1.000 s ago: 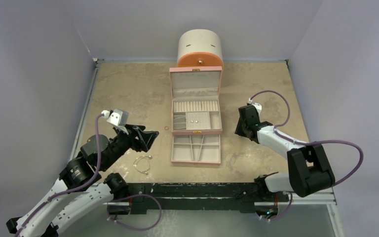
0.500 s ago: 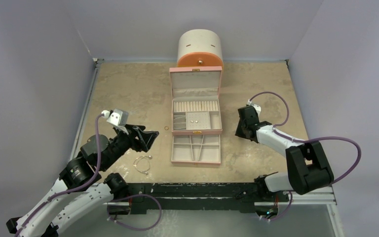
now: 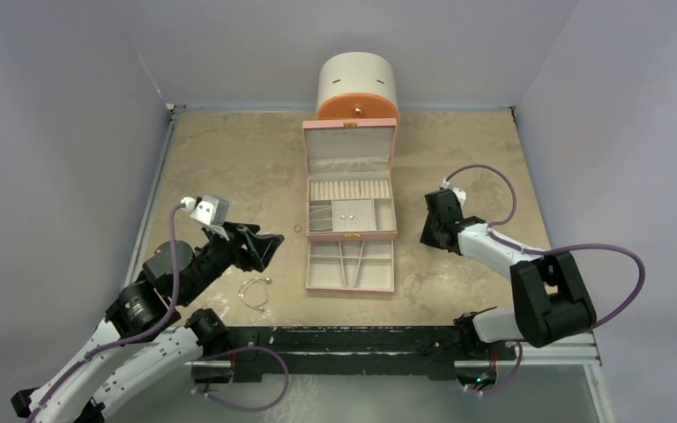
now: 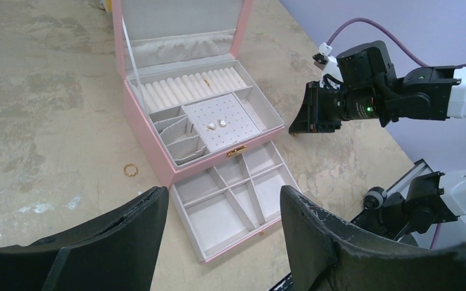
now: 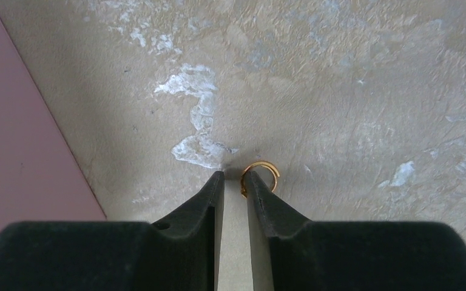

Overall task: Organize the mixed jewelry
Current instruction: Pick up the jewelry from the center of the board.

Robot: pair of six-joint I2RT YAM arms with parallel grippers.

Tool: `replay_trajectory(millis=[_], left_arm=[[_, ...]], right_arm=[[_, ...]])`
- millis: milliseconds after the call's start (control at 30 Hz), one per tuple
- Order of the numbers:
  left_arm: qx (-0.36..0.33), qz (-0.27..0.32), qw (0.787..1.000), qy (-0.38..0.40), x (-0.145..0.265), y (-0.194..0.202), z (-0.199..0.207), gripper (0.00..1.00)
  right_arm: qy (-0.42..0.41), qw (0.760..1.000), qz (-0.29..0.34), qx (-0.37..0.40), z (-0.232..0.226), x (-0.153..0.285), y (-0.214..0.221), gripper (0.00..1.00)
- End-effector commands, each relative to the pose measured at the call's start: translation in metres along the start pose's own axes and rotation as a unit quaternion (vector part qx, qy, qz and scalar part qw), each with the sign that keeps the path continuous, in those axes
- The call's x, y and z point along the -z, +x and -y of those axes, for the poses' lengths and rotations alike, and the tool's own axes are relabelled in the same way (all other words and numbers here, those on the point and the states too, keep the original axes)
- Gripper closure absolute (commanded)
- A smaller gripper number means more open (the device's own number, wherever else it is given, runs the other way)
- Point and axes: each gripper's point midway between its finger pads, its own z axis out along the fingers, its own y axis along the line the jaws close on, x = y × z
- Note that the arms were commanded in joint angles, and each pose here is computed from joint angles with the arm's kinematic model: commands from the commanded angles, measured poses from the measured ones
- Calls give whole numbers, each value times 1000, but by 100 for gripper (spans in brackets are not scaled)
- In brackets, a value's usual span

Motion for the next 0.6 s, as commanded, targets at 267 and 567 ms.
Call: replay_trajectory(millis=[267, 567], left_arm=[[-2, 22, 1000, 14, 4, -11, 4, 33], [-2, 24, 1000, 16, 5, -11, 5, 32]], right_arm=[[-11, 1000, -27, -8, 1, 7, 20, 81], [-39, 999, -31, -7, -13, 15, 29, 100]])
